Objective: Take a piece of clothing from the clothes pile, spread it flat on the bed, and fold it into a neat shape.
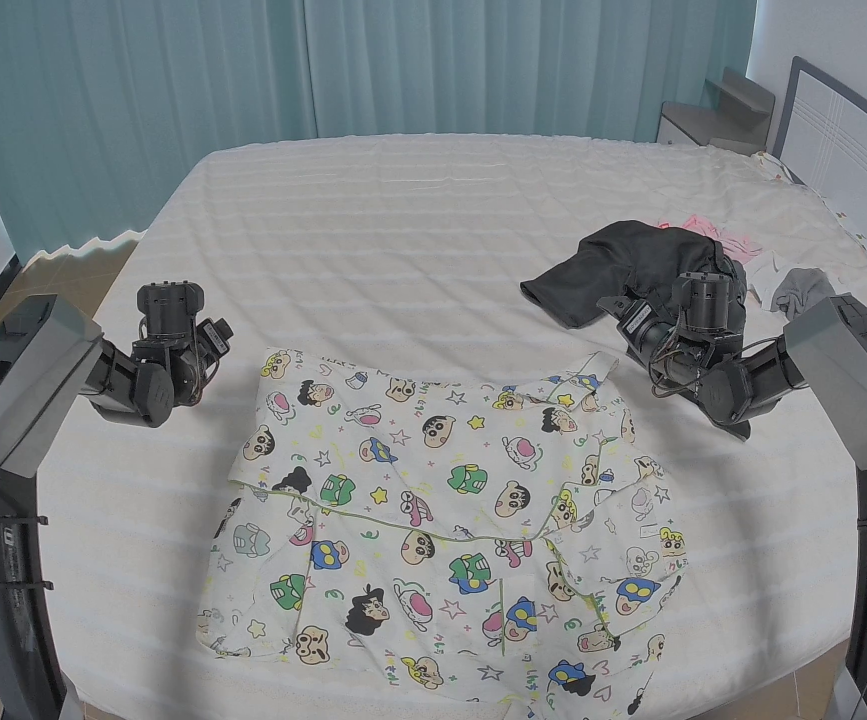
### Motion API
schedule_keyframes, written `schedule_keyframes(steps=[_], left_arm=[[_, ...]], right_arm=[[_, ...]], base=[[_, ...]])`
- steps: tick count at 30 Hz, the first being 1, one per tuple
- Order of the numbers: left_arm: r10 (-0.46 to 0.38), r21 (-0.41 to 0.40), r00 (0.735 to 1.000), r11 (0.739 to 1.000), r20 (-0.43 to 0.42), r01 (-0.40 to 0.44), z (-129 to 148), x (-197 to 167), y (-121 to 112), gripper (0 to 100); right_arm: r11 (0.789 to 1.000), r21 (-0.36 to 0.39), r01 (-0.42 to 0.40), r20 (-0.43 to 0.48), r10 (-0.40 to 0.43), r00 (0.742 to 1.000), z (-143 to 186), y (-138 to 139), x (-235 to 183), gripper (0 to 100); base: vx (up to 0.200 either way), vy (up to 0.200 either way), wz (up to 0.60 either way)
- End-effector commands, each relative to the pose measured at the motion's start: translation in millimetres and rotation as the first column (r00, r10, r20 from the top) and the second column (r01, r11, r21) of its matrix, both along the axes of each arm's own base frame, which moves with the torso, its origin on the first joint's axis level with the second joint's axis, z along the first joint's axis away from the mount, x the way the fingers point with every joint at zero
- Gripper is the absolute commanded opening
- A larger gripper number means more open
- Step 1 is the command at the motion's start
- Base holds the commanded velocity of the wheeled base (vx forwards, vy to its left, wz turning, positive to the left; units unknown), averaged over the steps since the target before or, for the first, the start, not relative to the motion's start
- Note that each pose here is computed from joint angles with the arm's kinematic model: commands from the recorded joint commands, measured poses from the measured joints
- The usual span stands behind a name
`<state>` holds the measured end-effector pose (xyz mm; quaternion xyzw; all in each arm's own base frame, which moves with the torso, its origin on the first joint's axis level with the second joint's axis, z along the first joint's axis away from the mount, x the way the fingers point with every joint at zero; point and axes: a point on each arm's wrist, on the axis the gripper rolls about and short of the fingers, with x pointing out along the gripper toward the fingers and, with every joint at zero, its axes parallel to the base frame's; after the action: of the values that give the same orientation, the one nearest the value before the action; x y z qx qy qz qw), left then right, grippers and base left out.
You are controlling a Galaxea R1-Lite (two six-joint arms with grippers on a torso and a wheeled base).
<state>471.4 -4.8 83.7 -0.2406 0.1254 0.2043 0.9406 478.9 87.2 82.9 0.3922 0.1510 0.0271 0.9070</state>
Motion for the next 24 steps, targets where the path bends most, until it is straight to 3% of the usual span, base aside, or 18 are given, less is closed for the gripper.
schedule_keyframes(steps=[1,3,4,8,15,24], left_arm=[[-0.105,-0.122,0.994,0.987,0.03,0.108,50,-64,-11,100],[-0.105,-0.122,0.994,0.987,0.03,0.108,50,-64,-11,100],[-0.309,-0.328,0.95,0.895,0.036,0.304,72,-164,-20,100],[-0.342,-0.411,0.938,0.849,0.055,0.333,73,-221,-19,100],[-0.311,-0.478,0.941,0.811,0.137,0.337,72,-274,-15,100],[-0.316,-0.477,0.936,0.806,0.153,0.35,69,-279,-16,100]], right_arm=[[0.997,0.057,-0.054,-0.03,0.056,0.998,22,20,-32,100],[0.997,0.057,-0.054,-0.03,0.056,0.998,22,20,-32,100],[0.986,0.11,-0.126,-0.114,0.138,0.984,9,47,-57,100],[0.981,0.125,-0.147,-0.159,0.166,0.973,-8,64,-61,100],[0.976,0.113,-0.186,-0.198,0.205,0.958,-24,86,-68,100],[0.986,0.076,-0.148,-0.266,0.163,0.95,-38,88,-70,100]], base=[[0.0,0.0,0.0],[0.0,0.0,0.0],[0.0,0.0,0.0],[0.0,0.0,0.0],[0.0,0.0,0.0],[0.0,0.0,0.0]])
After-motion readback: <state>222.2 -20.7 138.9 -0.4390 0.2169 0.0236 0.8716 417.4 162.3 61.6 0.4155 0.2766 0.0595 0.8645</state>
